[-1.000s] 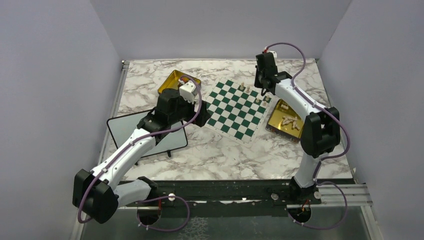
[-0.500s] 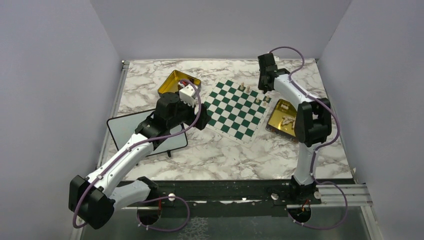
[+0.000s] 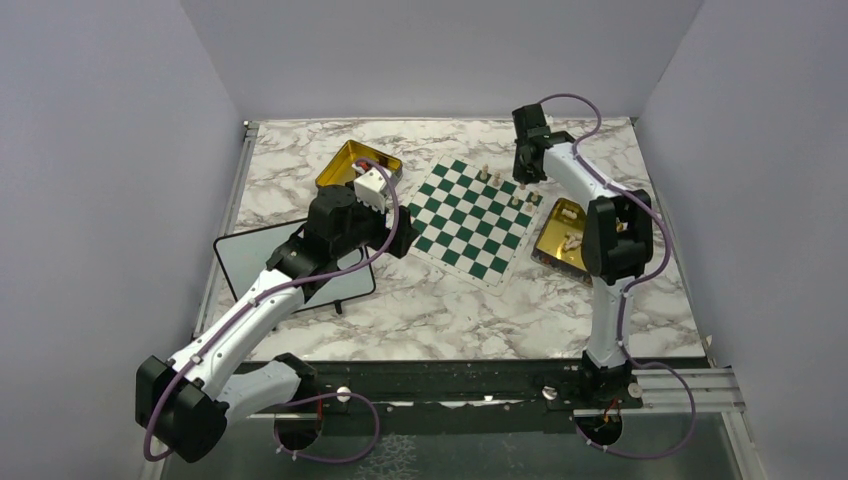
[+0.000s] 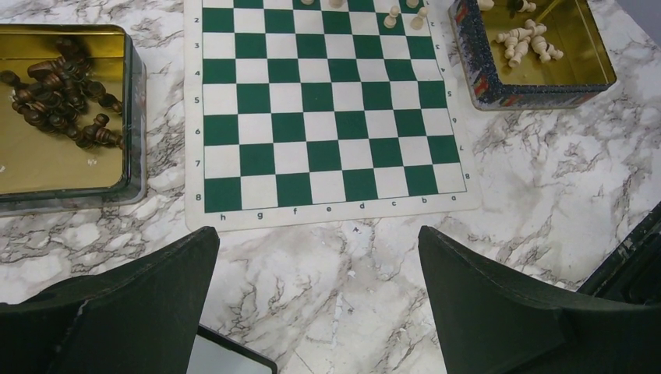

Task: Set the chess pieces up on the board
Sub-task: Place the chess piece on the chessboard.

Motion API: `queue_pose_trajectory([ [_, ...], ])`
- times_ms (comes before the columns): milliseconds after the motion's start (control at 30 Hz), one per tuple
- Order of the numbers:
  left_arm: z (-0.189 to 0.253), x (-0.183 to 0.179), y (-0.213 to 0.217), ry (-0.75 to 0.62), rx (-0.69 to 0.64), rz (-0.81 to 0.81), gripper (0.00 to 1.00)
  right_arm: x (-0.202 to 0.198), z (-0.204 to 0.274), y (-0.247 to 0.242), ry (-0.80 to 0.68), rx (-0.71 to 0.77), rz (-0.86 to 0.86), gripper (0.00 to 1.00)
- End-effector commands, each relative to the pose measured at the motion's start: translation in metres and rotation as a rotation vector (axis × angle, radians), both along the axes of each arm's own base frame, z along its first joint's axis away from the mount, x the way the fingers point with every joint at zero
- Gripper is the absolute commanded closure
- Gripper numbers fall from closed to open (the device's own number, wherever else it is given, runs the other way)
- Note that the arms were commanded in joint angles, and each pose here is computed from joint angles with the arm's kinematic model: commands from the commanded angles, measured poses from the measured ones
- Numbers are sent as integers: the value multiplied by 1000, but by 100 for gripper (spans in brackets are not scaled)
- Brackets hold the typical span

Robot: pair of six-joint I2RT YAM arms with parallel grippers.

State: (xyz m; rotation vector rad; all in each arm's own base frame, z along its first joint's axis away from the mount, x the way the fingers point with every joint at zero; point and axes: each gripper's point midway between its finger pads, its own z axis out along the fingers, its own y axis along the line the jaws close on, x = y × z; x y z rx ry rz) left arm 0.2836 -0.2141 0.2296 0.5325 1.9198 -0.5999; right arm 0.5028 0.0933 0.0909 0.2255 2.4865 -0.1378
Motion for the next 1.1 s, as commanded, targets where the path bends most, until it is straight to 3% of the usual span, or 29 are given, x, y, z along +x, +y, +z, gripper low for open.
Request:
queue_pose_trajectory([
  [0,7,1,4,-38,1,15,1,0,-10,-1,45,20,-10,95],
  [1067,5,4,9,-41,20,39,1,7,-38,-8,120,35,-28,91],
])
